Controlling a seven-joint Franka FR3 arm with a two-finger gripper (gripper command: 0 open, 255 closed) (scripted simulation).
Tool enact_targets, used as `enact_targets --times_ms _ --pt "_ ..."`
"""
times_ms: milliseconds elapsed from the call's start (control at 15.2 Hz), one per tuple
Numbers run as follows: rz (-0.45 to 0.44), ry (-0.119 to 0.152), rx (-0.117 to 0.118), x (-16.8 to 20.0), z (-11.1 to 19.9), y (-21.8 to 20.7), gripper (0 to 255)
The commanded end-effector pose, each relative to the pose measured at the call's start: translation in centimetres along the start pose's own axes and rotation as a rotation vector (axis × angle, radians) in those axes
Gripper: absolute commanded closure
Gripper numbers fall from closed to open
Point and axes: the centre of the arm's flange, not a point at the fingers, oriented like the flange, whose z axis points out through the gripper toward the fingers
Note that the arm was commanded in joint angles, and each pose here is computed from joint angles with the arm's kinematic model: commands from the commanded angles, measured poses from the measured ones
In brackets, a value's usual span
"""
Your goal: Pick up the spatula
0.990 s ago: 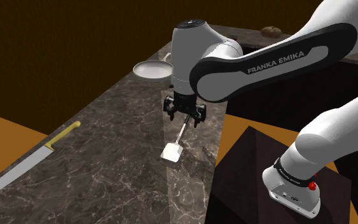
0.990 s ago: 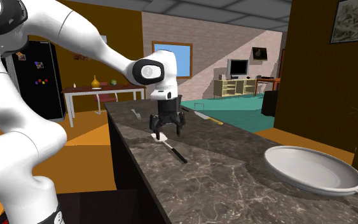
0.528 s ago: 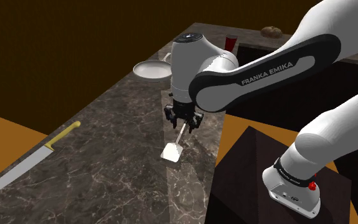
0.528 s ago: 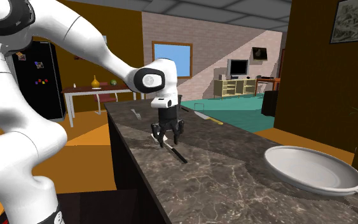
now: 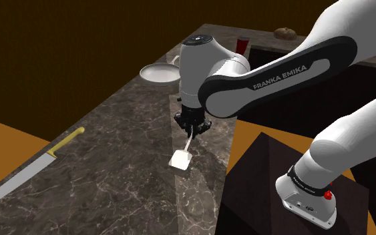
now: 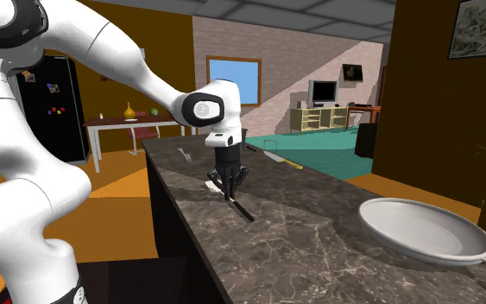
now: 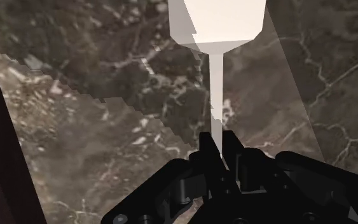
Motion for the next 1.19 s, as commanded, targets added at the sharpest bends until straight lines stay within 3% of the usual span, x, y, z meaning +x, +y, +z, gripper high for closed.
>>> enact_targets --times_ms 0,1122 --pt "0.000 0.000 0.000 0.0 0.0 0.0 255" --pt "0.000 0.000 0.000 0.5 -8.0 0.0 255"
